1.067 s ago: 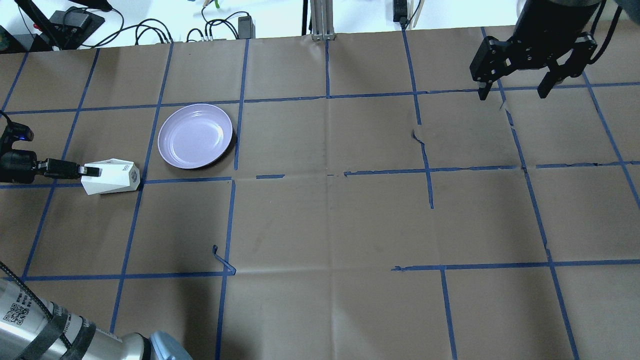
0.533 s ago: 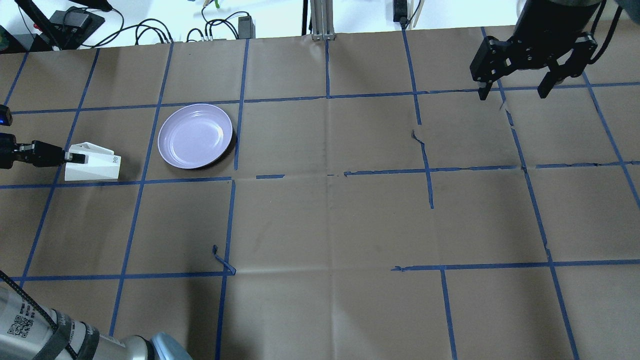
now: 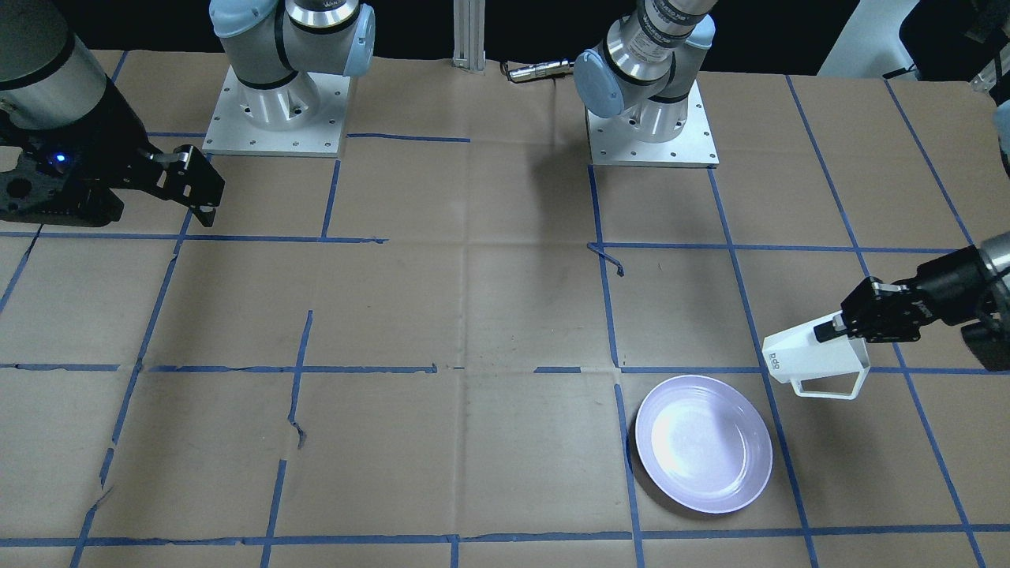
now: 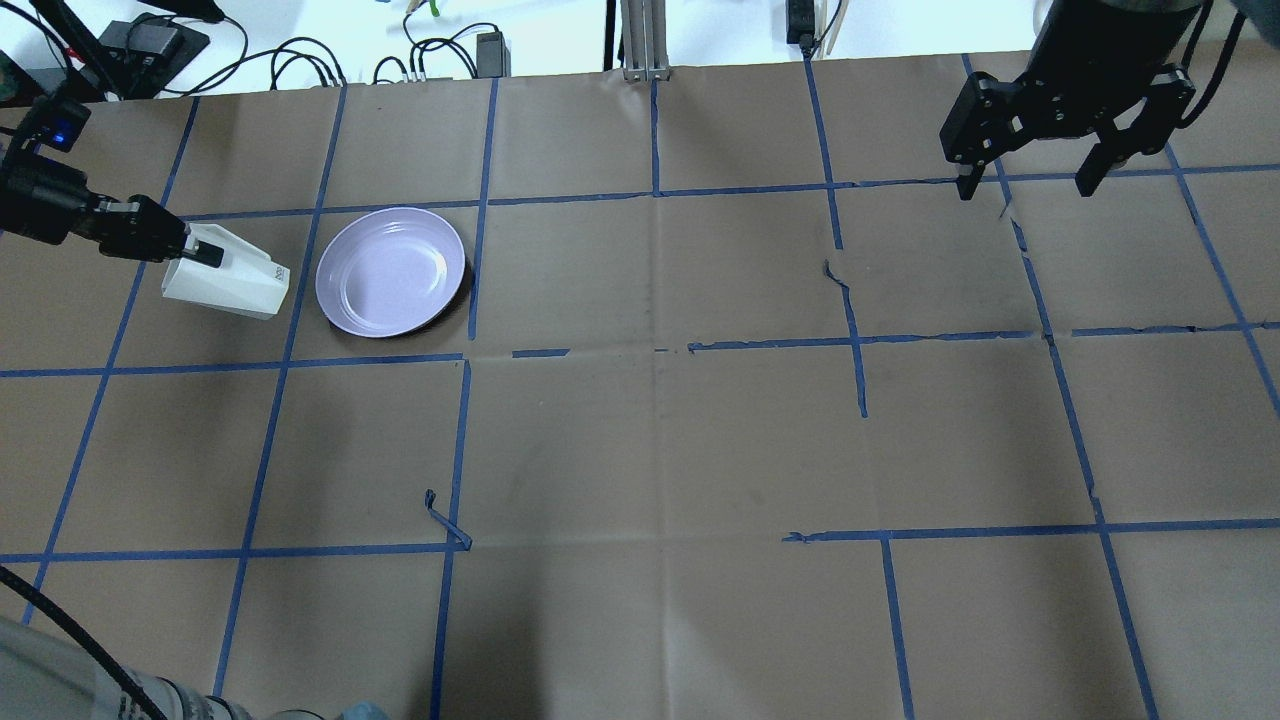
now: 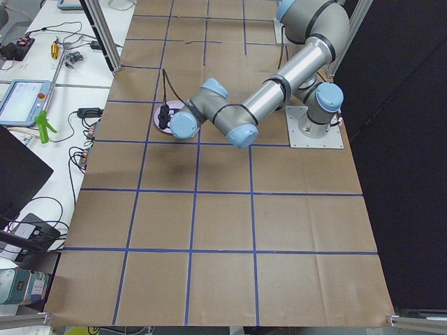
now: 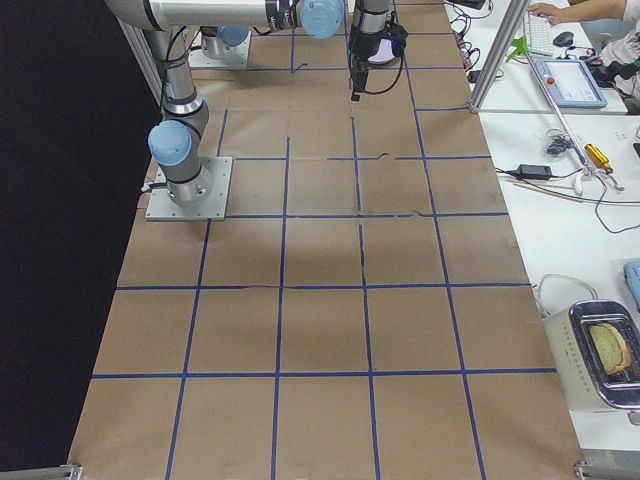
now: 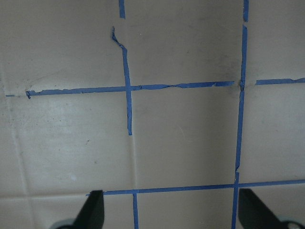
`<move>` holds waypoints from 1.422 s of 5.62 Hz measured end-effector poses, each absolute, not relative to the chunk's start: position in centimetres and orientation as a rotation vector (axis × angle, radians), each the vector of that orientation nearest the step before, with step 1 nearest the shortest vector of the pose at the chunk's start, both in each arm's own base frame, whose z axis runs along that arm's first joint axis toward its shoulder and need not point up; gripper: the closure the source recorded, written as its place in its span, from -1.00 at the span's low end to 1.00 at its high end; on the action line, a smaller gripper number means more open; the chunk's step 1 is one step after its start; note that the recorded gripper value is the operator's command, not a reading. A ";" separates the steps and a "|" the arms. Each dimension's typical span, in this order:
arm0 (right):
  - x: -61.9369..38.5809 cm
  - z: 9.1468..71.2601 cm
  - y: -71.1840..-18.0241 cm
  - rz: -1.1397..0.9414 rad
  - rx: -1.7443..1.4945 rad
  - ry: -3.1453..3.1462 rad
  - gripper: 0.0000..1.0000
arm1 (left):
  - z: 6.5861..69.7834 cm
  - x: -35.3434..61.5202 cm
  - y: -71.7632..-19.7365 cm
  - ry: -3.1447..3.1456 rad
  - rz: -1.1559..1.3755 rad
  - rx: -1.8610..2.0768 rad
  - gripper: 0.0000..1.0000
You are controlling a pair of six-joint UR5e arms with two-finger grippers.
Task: Flip cup and place on plate
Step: 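Lift the white cup with the left gripper and rotate it upright, then carry the upright cup over the lavender plate and lower it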
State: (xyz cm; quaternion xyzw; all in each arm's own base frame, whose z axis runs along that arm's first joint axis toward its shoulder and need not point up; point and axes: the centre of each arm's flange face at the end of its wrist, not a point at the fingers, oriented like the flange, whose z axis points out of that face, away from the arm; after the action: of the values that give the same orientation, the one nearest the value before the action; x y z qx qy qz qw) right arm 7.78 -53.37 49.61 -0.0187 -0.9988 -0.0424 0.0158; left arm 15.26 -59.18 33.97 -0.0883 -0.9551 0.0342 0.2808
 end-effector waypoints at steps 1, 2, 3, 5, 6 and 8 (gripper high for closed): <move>7.8 49.6 -53.4 -0.132 -0.058 -3.107 -1.00 | 34.8 9.2 -61.3 -2.719 0.093 -0.329 1.00; 7.8 49.6 -53.4 -0.132 -0.058 -3.107 -1.00 | 34.7 3.4 -63.1 -2.857 0.118 -0.419 1.00; 7.8 49.6 -53.4 -0.132 -0.058 -3.107 -1.00 | 33.6 -1.5 -64.3 -2.966 0.124 -0.523 1.00; 7.8 49.6 -53.4 -0.132 -0.058 -3.107 -1.00 | 30.1 -6.3 -64.4 -3.086 0.084 -0.679 1.00; 7.8 49.6 -53.4 -0.132 -0.058 -3.107 -1.00 | 28.1 -6.7 -63.9 -3.100 0.093 -0.701 0.99; 7.8 49.6 -53.4 -0.132 -0.058 -3.107 -1.00 | 25.3 -6.8 -63.3 -3.103 0.075 -0.704 -0.95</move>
State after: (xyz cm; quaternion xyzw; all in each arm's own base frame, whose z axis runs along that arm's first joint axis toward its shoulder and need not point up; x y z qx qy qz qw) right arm 7.78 -53.37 49.61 -0.0186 -0.9988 -0.0424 0.0158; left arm -6.77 -63.33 25.29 -0.2212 -0.9747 0.0235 -0.0206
